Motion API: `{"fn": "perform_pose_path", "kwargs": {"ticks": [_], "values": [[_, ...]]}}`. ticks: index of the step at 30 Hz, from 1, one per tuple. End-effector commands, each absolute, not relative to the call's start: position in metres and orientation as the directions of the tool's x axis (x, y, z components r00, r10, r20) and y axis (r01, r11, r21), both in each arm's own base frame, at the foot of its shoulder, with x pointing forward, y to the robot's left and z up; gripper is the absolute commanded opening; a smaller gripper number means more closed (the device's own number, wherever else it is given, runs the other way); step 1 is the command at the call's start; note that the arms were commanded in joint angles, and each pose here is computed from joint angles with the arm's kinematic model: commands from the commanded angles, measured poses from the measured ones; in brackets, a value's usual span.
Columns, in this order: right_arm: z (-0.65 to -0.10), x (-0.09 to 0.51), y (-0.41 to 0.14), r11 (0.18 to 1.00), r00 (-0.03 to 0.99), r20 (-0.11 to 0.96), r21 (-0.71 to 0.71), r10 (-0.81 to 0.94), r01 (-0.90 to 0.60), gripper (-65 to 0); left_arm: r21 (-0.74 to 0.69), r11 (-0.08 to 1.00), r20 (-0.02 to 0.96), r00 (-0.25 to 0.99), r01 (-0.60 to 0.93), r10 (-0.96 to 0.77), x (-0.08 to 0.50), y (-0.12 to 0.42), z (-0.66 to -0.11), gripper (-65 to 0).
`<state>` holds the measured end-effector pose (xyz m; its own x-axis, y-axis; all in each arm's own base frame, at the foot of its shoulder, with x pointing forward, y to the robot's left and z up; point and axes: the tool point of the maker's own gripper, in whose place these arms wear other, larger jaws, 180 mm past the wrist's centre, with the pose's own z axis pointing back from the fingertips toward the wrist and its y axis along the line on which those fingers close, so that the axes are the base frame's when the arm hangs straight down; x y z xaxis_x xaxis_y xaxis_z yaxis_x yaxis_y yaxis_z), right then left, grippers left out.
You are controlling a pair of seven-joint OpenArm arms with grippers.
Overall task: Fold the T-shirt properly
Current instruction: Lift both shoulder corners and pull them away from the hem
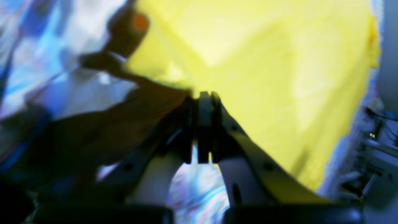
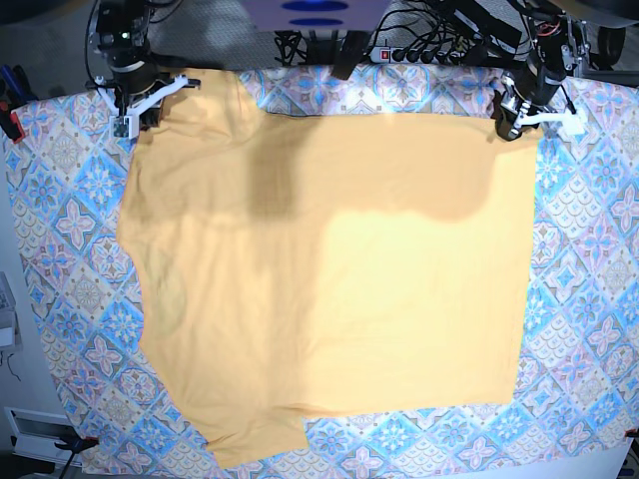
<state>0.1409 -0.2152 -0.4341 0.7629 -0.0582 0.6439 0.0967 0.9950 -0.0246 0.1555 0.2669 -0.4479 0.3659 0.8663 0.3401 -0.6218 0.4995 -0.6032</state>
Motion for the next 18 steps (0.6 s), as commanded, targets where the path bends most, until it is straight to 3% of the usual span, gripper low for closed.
{"fn": "perform_pose_path", "kwargs": {"ticks": [1,11,18], "values": [[-0.425,0.149,-0.218,0.995,0.737,0.674,-0.034,-0.046,0.093,-64.7,-0.620,0.509,0.360,0.361,-0.597,0.860,0.164,0.270,-0.439,-65.0],[-0.398,0.215,-0.219,0.995,0.625,0.779,-0.018,-0.049,0.100,-64.8,-0.675,0.513,0.399,0.322,-0.530,0.858,0.208,0.270,-0.419,-65.0],[-0.380,0.263,-0.225,0.995,0.550,0.834,-0.013,-0.045,0.101,-64.8,-0.666,0.584,0.493,0.314,-0.464,0.812,0.251,0.272,-0.400,-65.0]]}}
